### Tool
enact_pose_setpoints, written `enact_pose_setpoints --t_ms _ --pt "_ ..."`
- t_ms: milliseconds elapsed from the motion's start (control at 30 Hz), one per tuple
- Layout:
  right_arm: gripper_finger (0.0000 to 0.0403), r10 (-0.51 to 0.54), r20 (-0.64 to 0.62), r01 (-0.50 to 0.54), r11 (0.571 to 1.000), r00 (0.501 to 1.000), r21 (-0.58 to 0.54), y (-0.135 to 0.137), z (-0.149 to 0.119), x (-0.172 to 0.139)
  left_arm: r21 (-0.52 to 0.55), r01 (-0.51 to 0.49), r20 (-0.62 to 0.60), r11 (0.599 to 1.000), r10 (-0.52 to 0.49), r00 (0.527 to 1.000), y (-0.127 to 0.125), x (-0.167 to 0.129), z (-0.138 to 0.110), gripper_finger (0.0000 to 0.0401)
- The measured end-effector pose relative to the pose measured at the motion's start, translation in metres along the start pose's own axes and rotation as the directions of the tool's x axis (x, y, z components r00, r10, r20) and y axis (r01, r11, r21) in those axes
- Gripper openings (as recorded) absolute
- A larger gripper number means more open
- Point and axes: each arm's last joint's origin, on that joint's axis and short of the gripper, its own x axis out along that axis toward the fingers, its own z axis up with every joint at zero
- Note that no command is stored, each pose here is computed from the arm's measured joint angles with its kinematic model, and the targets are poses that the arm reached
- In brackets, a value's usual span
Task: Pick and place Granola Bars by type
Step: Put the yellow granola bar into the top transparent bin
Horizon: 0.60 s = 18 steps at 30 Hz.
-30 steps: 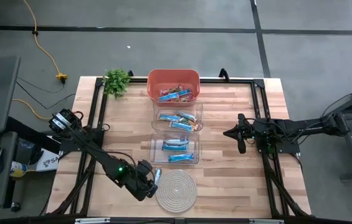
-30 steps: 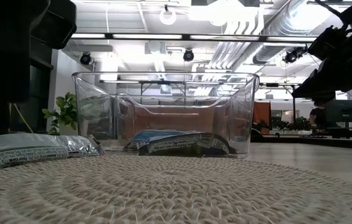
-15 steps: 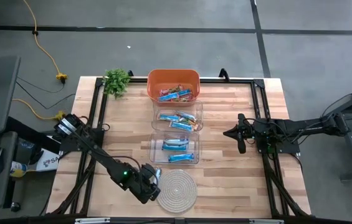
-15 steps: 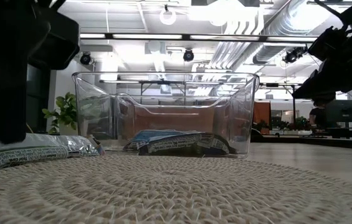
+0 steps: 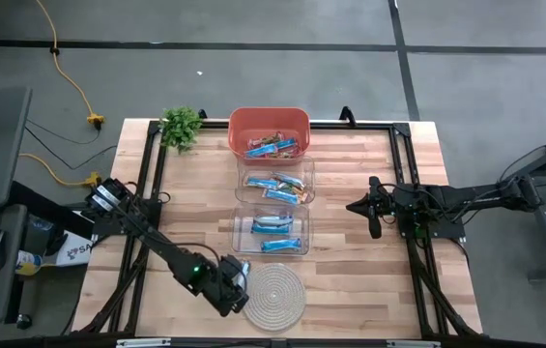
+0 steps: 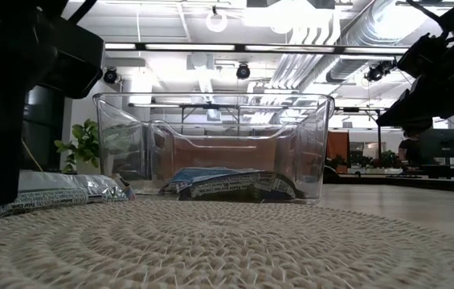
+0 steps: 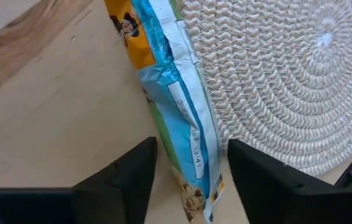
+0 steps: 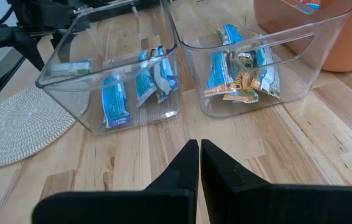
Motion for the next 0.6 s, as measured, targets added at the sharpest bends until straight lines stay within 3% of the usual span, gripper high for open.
enact_pose_setpoints --t_ms 300,600 --pt "0.0000 0.000 0.000 0.000 1.000 1.000 0.000 0.0000 0.0000 0.0000 0.029 -0.018 -0.018 0.999 0.018 1.000 0.0022 0.0009 -0.0005 0.0118" --pt "0.0000 0.000 0.000 0.000 1.000 1.000 0.000 0.0000 0.0000 0.0000 0.051 0.002 -0.045 0.999 0.001 0.999 0.0007 -0.0009 -0.0010 0.0101"
